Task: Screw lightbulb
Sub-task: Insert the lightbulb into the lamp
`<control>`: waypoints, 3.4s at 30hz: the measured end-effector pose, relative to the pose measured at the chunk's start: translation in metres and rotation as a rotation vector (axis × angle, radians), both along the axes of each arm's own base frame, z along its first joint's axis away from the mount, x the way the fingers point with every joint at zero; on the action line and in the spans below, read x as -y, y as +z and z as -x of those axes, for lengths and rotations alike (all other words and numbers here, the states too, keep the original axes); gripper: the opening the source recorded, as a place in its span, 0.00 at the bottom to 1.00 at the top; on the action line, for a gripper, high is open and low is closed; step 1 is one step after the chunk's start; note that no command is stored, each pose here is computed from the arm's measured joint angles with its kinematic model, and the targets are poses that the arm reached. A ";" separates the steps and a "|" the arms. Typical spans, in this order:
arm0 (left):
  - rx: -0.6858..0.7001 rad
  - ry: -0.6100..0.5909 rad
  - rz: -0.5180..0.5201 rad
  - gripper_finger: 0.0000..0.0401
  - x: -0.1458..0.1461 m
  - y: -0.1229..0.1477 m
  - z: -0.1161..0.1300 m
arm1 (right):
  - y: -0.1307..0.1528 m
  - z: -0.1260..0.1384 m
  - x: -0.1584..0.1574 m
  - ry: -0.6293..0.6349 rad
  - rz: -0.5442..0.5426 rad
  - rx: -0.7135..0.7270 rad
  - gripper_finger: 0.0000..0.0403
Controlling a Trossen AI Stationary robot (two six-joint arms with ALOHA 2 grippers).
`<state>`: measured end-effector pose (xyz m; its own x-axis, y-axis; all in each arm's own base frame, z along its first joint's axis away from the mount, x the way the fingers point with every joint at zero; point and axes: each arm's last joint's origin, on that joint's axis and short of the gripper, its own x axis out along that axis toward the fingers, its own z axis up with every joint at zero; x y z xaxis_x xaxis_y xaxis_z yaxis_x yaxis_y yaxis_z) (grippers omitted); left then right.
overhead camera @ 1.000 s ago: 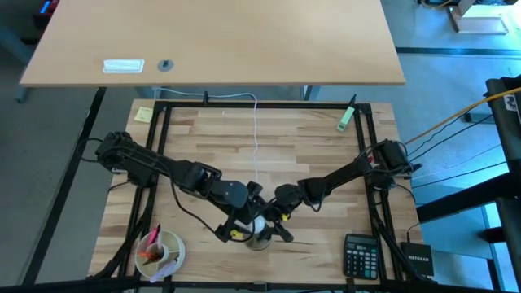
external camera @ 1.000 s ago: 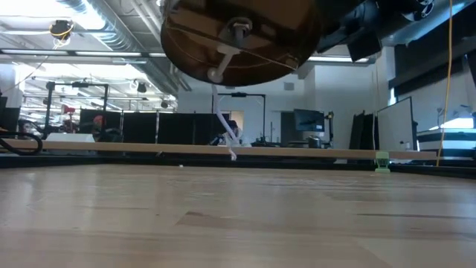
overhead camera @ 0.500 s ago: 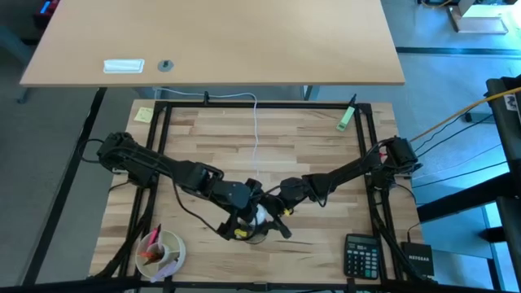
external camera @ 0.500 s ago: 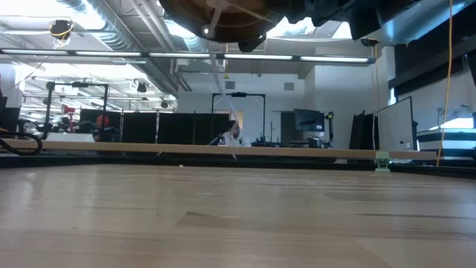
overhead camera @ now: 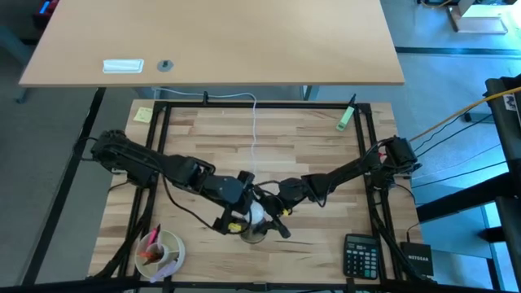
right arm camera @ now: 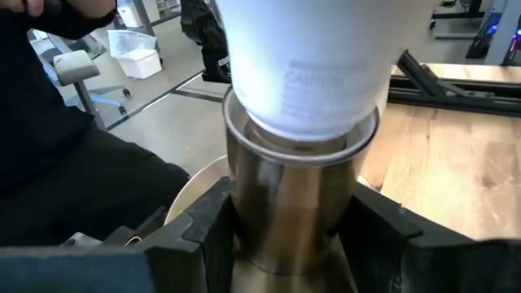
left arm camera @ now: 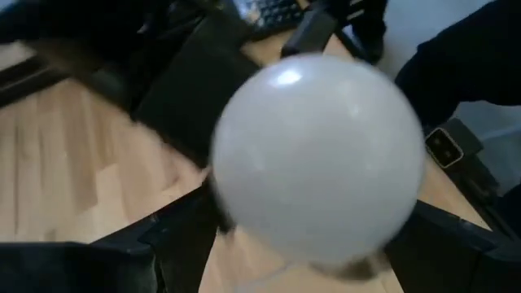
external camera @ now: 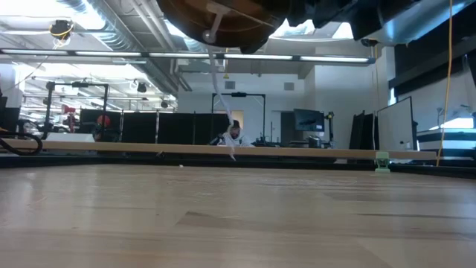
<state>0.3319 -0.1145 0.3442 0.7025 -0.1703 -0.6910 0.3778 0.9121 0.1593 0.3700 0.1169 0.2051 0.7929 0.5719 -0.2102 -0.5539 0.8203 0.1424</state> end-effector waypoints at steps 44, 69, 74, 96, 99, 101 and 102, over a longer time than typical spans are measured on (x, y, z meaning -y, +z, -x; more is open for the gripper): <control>0.178 0.910 0.196 0.75 -0.003 0.017 0.038 | -0.018 -0.009 0.050 -0.473 0.226 -0.109 0.44; -0.039 0.869 0.254 0.75 -0.019 -0.008 0.014 | -0.021 -0.008 0.051 -0.488 0.247 -0.132 0.44; -0.038 0.857 0.238 0.74 -0.021 -0.008 0.014 | -0.021 -0.008 0.051 -0.487 0.249 -0.136 0.44; -0.125 0.359 0.143 0.61 -0.007 -0.007 0.008 | -0.008 -0.007 0.031 -0.084 0.105 -0.108 0.44; -0.107 0.219 0.146 0.61 -0.004 -0.005 0.006 | -0.002 -0.007 0.024 0.035 0.051 -0.107 0.44; -0.088 0.123 0.143 0.61 -0.001 -0.003 0.004 | 0.002 -0.007 0.019 0.094 0.027 -0.104 0.44; -0.073 0.075 0.139 0.61 0.000 -0.002 0.003 | 0.003 -0.006 0.017 0.116 0.021 -0.101 0.44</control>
